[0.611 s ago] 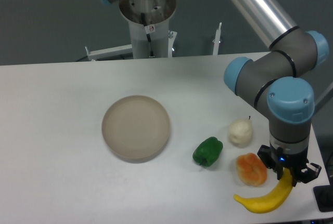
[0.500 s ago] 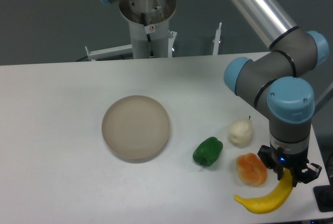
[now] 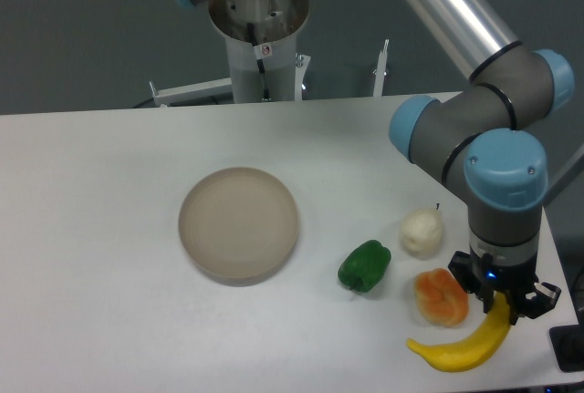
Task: Place bananas on a plate
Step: 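Close the gripper on the yellow banana and lift it slightly, then carry the held banana over the green pepper toward the beige plate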
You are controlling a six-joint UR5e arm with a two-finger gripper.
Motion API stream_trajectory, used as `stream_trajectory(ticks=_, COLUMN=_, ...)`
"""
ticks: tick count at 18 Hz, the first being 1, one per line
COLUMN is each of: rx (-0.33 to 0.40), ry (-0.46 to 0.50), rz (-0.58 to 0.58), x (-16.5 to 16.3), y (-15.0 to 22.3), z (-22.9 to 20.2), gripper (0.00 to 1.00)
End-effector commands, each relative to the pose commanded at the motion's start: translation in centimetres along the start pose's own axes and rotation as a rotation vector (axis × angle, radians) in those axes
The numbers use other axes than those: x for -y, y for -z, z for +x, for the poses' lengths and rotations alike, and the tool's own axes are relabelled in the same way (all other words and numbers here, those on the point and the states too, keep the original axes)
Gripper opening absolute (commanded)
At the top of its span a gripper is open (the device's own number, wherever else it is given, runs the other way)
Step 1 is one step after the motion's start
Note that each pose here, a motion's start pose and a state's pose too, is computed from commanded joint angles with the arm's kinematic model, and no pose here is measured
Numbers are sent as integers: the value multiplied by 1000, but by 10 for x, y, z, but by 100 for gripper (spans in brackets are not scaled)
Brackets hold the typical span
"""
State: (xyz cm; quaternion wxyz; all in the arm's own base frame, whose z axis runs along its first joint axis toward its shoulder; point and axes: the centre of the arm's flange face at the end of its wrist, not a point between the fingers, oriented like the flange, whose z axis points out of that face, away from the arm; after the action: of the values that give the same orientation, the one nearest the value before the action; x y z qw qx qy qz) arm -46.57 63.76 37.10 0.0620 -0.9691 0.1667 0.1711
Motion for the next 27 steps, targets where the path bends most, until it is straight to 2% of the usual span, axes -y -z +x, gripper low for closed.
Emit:
stream_trajectory(ticks=3, rx=-13, ry=-15, rz=0, x=9, y=7, z=18, gripper=22)
stream_trajectory(ticks=7, rx=-17, ry=32, rz=3, x=4, y=37, z=36, gripper=22)
stream_trajectory(ticks=12, rx=-100, ry=33, rz=-35, x=-7, y=72, z=79, gripper=21)
stream_trajectory(ticks=15, rx=-141, ry=108, rz=-9, x=-6, y=85, z=109, gripper=21)
stream_trajectory(ticks=16, rx=-165, ry=156, rz=3, x=-5, y=82, z=118, gripper=18)
stream_trajectory(ticks=18, rx=-192, ry=240, rz=18, x=-1, y=87, z=132, gripper=17)
stream_trajectory(ticks=23, rx=-267, ry=214, rz=-21, x=6, y=71, z=188, gripper=19)
stream_trajectory(ticks=27, rx=-321, ry=209, rz=-60, x=-8, y=56, z=230, gripper=19)
